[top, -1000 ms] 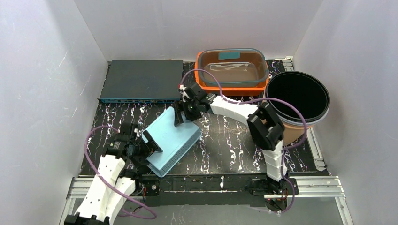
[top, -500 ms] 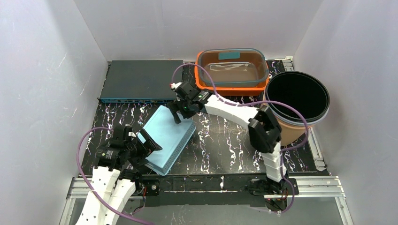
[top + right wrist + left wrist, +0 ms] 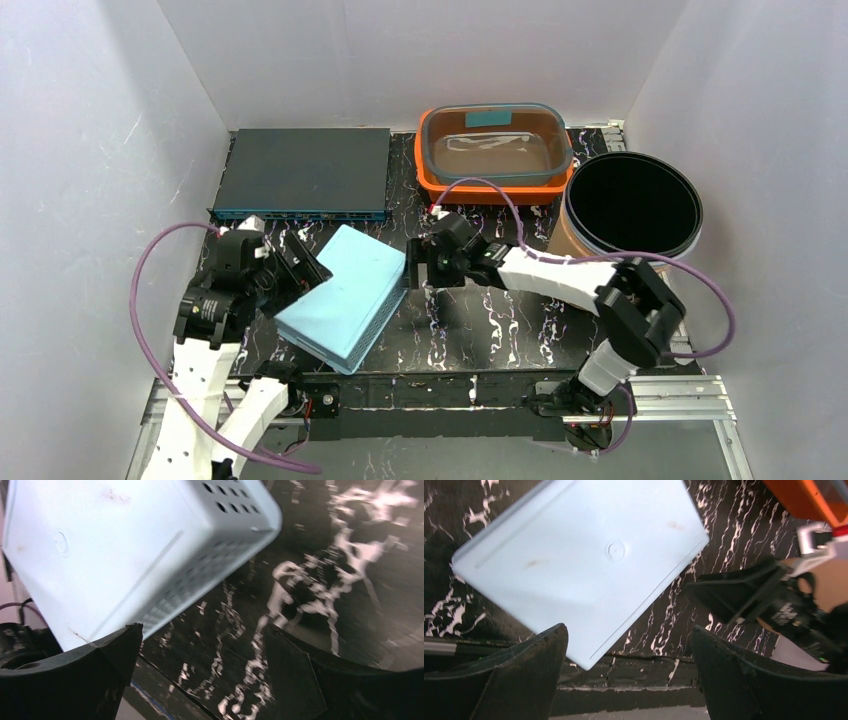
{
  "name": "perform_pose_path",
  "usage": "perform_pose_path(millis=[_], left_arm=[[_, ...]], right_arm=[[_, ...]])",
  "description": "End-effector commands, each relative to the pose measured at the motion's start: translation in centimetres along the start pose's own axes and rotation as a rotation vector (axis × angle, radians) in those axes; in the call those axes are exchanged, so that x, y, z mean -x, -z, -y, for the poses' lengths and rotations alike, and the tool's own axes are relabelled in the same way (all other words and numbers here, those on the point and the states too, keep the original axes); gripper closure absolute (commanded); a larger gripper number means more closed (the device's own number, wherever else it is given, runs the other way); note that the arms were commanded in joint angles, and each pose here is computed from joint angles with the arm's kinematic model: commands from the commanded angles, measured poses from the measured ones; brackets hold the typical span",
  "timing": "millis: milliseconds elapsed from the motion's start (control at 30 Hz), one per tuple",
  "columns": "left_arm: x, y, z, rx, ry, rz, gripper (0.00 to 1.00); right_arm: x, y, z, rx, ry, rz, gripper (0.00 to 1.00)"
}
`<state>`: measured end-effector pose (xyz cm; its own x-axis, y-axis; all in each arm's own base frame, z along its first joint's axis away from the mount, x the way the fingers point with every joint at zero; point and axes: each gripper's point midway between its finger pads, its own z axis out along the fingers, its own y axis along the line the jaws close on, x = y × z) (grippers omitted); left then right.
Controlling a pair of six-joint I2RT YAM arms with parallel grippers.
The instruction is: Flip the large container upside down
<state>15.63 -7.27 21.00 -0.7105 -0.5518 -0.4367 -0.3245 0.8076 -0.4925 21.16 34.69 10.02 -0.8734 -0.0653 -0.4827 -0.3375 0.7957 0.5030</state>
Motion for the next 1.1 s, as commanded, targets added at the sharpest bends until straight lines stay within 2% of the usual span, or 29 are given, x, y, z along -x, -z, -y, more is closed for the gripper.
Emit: perform_pose_path(millis=[0,233,433,500,633,800,967,1067], left_arm=[[2.9,0.9,1.2,0.0,-0.079,0.084,0.09],[3.3,2.7,1.1,-0.011,-0.092,0.142,0.08],[3.2,3.9,0.0,0.015,-0.086,0.19,0.07],[3.2,4.0,-0.2,0.023,-0.085,0.191,0.07],[2.9,3.7,-0.1,0.015,-0.081,0.17,0.06],[2.5,2.4,1.1,-0.023,-0.088,0.102,0.06],[2.1,0.1,3.9,-0.137,-0.084,0.012,0.07],[0.4,-3.2,6.5,-0.295,-0.014,-0.105,0.1]], right_arm=[[2.1,-1.8,-7.7,0.305,-0.032,-0.028,0.02],[0.2,-7.3,-13.6,0.417,0.084,-0.225,0.02],[0.2,-9.2,-19.0,0.569,0.066,-0.259,0.03],[0.8,-8.7,-18.8,0.552,0.08,-0.226,0.03],[2.0,-7.0,-15.4,0.396,0.132,-0.138,0.02],[5.2,-3.5,-9.0,0.072,0.156,0.066,0.01],[8.2,1.9,-4.6,-0.148,0.117,0.274,0.01],[9.6,5.6,-3.3,-0.2,0.054,0.394,0.01]])
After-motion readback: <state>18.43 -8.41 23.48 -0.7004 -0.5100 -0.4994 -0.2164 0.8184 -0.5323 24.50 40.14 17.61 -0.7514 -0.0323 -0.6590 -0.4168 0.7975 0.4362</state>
